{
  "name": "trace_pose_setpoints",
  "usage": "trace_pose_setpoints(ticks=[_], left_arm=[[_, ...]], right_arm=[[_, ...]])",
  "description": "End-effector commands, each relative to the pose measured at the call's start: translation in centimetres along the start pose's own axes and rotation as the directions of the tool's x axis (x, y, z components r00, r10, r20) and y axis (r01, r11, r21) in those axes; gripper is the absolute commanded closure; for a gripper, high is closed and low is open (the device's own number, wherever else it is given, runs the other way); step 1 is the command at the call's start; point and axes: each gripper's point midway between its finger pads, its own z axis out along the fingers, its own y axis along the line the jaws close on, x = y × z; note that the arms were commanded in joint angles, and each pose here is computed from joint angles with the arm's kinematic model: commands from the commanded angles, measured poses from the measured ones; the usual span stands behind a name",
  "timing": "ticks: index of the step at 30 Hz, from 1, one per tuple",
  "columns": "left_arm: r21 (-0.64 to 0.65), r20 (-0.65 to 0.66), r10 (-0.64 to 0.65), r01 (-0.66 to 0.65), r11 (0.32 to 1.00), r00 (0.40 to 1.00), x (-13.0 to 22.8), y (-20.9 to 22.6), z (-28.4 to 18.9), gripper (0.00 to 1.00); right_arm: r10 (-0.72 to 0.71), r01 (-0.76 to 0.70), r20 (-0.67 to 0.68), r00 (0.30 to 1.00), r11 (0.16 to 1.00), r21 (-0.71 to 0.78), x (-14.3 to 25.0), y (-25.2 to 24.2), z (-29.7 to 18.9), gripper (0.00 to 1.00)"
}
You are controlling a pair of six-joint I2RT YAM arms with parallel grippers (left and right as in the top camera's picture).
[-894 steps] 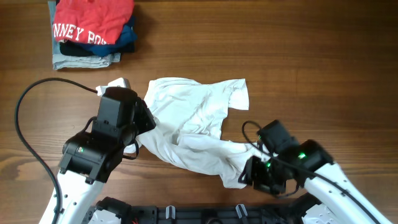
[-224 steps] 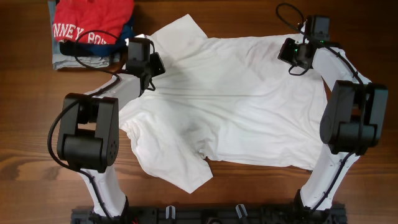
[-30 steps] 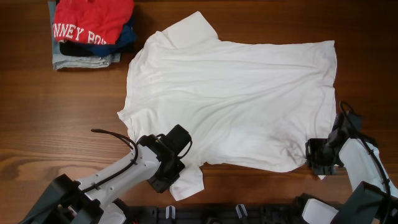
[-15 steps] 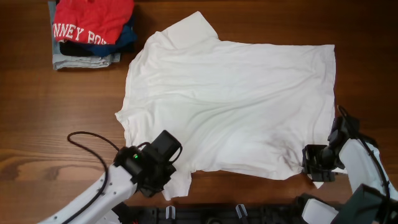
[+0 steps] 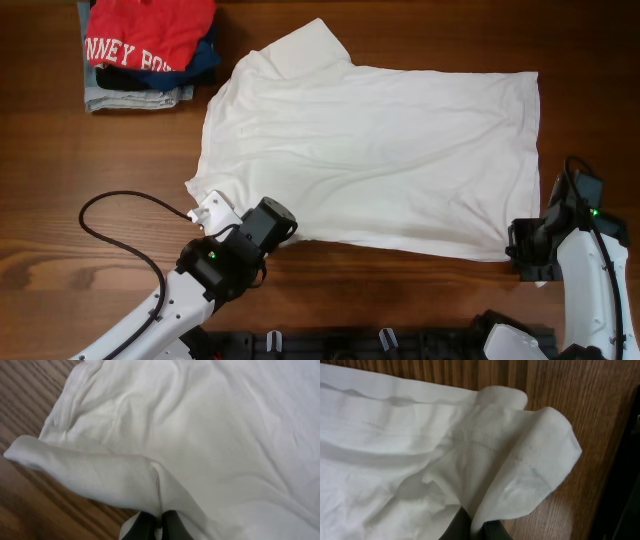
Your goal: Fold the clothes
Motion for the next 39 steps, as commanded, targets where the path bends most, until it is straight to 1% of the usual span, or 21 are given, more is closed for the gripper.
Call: trace_pose_setpoints(ticks=[1, 5, 7, 11, 14, 15, 16, 18, 21, 23, 25, 28, 31, 34, 37, 39], left_arm=[[0.001, 0.173, -0.01, 0.01, 1.0, 0.985, -2.9, -0.8, 0.0, 0.96], [0.02, 0.237, -0.026, 0.022, 1.0, 0.971, -3.7, -2.0, 1.0, 0.96], [0.021, 0.241, -0.027, 0.023, 1.0, 0.97, -3.6, -2.4, 1.5, 0.96], [-0.004, 0.239, -0.012, 0.013, 1.0, 0.971, -3.0, -2.6, 2.9, 0.96], [-0.016, 0.256, -0.005, 0.01, 1.0, 0.967, -3.0, -2.7, 3.6, 0.96], [-0.02, 0.266, -0.003, 0.009, 1.0, 0.964, -3.1, -2.6, 3.7, 0.96], [-0.02, 0.282, -0.004, 0.01, 1.0, 0.959, -3.4, -2.7, 3.7, 0.96], [-0.007, 0.311, -0.014, 0.017, 1.0, 0.95, -3.9, -3.0, 3.5, 0.96], [0.046, 0.341, -0.057, 0.044, 0.998, 0.938, -4.6, -4.1, 3.4, 0.96], [0.083, 0.365, -0.019, -0.012, 0.996, 0.931, -5.7, -5.7, 3.3, 0.96], [0.1, 0.386, -0.002, -0.04, 0.994, 0.922, -6.7, -6.5, 3.3, 0.96], [0.076, 0.396, -0.021, -0.01, 0.997, 0.918, -7.8, -5.8, 3.9, 0.96], [0.034, 0.347, -0.011, -0.001, 0.999, 0.938, -7.3, -5.0, 5.9, 0.96], [0.011, 0.337, 0.002, -0.006, 1.0, 0.941, -6.7, -4.8, 7.6, 0.95], [0.013, 0.338, 0.0, -0.005, 1.0, 0.941, -6.5, -5.0, 8.4, 0.93], [0.016, 0.337, -0.001, -0.004, 1.0, 0.941, -6.4, -5.1, 8.6, 0.87]], right_arm=[[0.017, -0.019, 0.062, 0.998, 0.999, 0.031, -1.3, 0.2, 0.2, 0.93], [0.019, -0.017, 0.068, 0.998, 0.999, -0.031, -1.8, 2.1, 0.7, 0.93], [0.002, 0.004, 0.076, 0.997, 0.997, -0.079, -2.1, 3.3, 0.6, 0.92], [-0.024, 0.042, 0.107, 0.994, 0.985, -0.166, -2.8, 5.5, 0.3, 0.88], [-0.039, 0.062, 0.098, 0.994, 0.969, -0.238, -2.7, 7.1, 0.0, 0.89], [-0.042, 0.064, 0.094, 0.995, 0.965, -0.255, -2.6, 7.5, -0.1, 0.95], [-0.045, 0.067, 0.086, 0.995, 0.96, -0.27, -2.5, 8.0, -0.1, 0.96], [-0.047, 0.067, 0.078, 0.996, 0.958, -0.277, -2.5, 8.4, 0.2, 0.96], [-0.054, 0.067, 0.06, 0.997, 0.964, -0.259, -2.4, 8.9, 1.6, 0.96], [-0.057, 0.069, 0.055, 0.997, 0.966, -0.248, -2.5, 9.3, 2.5, 0.96], [-0.059, 0.072, 0.059, 0.997, 0.964, -0.254, -2.7, 9.6, 2.7, 0.96], [-0.075, 0.094, 0.079, 0.994, 0.956, -0.279, -3.0, 10.3, 2.5, 0.96], [-0.082, 0.104, 0.085, 0.993, 0.952, -0.289, -2.8, 10.6, 2.4, 0.96], [-0.098, 0.123, 0.096, 0.991, 0.943, -0.309, -2.6, 11.4, 2.2, 0.96], [-0.1, 0.135, 0.12, 0.988, 0.93, -0.343, -2.8, 12.3, 1.8, 0.95], [-0.105, 0.147, 0.133, 0.986, 0.922, -0.357, -3.0, 12.7, 1.6, 0.95]])
